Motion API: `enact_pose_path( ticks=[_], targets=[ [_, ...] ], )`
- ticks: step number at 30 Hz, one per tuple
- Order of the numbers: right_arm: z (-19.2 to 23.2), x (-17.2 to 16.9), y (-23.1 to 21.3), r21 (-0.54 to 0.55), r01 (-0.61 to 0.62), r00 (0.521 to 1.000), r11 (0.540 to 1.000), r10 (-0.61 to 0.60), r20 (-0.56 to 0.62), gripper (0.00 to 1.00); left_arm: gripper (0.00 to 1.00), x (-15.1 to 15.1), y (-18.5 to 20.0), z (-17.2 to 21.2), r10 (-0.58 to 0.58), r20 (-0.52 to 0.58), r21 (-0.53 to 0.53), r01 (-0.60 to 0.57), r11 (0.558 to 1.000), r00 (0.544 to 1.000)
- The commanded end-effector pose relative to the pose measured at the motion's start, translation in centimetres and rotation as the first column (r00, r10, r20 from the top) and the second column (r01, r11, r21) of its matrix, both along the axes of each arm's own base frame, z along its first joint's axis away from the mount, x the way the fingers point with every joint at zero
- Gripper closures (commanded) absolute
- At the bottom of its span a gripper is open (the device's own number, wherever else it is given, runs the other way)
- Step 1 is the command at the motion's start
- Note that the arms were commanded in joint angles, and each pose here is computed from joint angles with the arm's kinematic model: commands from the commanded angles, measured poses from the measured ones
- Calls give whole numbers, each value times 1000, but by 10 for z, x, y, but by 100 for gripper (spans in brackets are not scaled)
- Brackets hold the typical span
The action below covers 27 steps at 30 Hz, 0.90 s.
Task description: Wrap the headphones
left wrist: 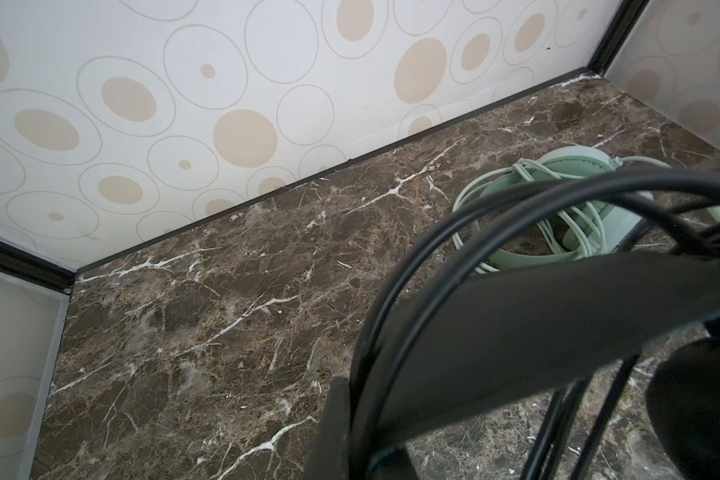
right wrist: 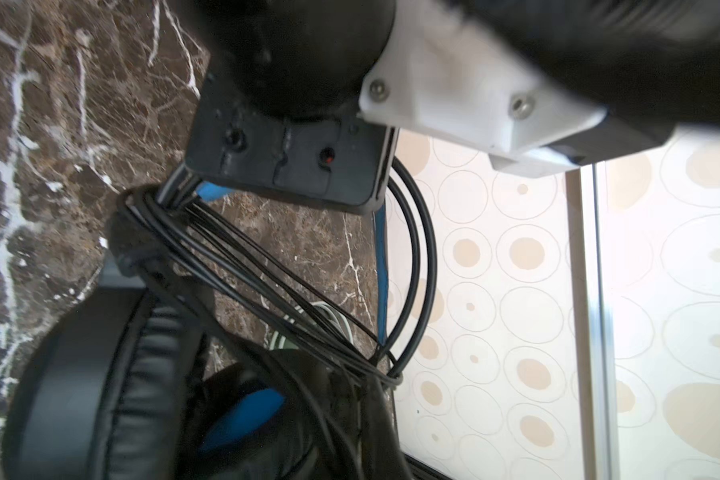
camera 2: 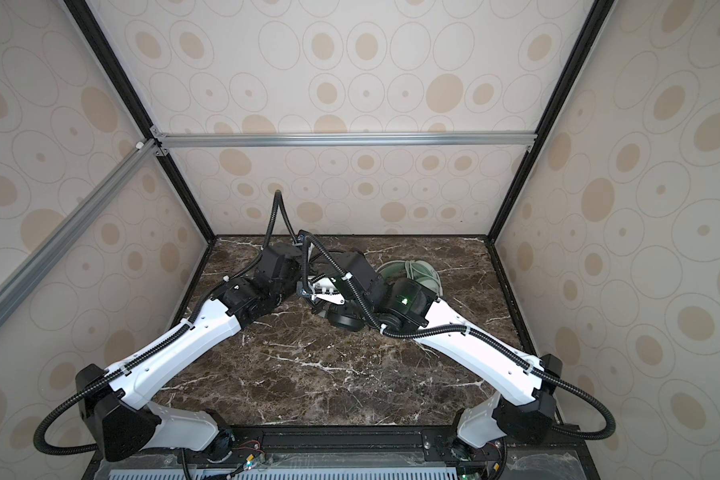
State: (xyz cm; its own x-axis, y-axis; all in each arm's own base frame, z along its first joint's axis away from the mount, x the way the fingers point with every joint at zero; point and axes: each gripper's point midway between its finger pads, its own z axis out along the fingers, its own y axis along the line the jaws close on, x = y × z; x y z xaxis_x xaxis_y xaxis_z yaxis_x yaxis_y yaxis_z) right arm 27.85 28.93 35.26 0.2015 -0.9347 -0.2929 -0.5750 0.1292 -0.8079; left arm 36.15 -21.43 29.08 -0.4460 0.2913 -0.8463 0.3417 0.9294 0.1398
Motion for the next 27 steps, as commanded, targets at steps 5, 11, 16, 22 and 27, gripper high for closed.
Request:
enact_pose_path(
  ticks=[5, 11, 16, 22, 27],
  targets=[
    [57, 11, -42, 170, 97, 984, 981, -119, 129, 96, 100, -16, -1, -4, -103, -17, 56, 104, 993, 994],
    [34, 18, -61, 188, 140, 989, 972, -147, 25, 94, 100, -23, -8, 6, -153, 9, 19, 153, 988, 988],
    [13, 29, -70, 141, 189, 982, 972, -191, -3, 93, 100, -28, -13, 7, -191, 5, -6, 191, 982, 982],
    [-7, 38, -81, 169, 259, 965, 951, -249, -77, 90, 100, -29, -19, 8, -208, 1, -32, 208, 978, 978],
    [-22, 39, -82, 163, 275, 959, 948, -259, -114, 89, 100, -30, -20, 5, -210, -12, -32, 210, 977, 978]
  ],
)
